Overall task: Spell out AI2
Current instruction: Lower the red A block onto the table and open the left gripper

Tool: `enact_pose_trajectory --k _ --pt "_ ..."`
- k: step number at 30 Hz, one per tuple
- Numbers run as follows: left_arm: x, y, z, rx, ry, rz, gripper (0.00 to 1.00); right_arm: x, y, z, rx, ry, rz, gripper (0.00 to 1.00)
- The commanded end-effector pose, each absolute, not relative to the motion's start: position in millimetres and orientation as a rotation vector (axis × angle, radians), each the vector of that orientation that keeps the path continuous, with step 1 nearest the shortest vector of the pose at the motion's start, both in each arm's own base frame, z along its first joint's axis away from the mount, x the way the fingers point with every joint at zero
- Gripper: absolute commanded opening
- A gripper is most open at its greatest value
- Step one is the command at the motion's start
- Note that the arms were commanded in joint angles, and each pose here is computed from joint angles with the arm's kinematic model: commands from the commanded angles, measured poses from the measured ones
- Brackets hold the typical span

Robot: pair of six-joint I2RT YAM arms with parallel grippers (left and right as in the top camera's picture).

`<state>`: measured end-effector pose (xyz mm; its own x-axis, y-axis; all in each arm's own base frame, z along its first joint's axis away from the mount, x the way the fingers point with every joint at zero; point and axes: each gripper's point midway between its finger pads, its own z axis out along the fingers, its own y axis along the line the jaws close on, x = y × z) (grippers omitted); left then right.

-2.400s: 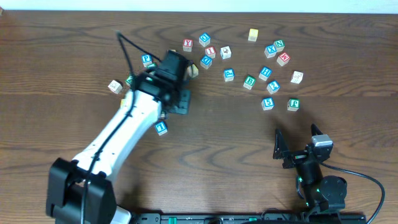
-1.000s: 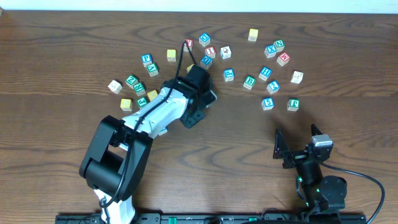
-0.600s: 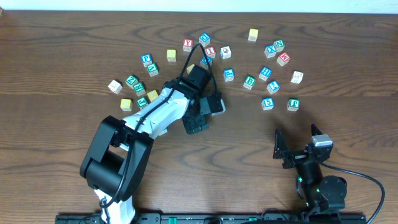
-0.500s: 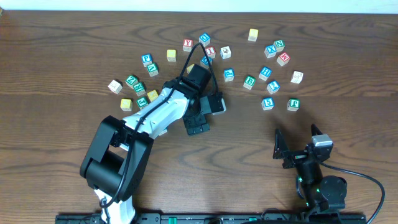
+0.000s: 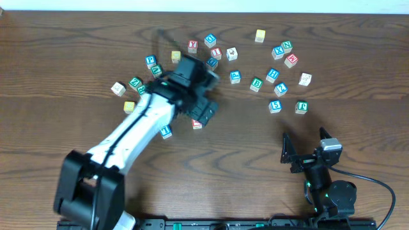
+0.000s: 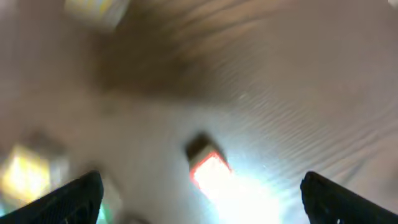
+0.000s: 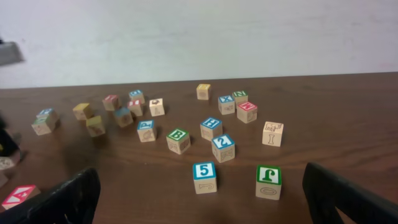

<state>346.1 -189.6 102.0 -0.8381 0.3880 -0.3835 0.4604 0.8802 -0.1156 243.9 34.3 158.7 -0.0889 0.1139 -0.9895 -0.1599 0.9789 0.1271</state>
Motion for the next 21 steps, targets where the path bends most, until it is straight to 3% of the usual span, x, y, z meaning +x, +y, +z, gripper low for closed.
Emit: enact_pose_trajectory --k 1,6,12,21 --pt "339 -173 88 -0.238 2.885 -0.363 1.00 244 34 158 -0.043 1.643 0.220 0.99" --pt "339 -173 88 -0.327 2.881 -0.373 1.00 244 34 158 -0.043 1.643 0.220 0.99" --pt "335 -172 86 -0.380 2.892 -0.350 0.80 244 34 158 -0.043 1.643 0.220 0.99" --pt "329 -152 79 -0.309 2.919 -0.171 0.78 244 34 158 -0.043 1.643 0.220 0.99"
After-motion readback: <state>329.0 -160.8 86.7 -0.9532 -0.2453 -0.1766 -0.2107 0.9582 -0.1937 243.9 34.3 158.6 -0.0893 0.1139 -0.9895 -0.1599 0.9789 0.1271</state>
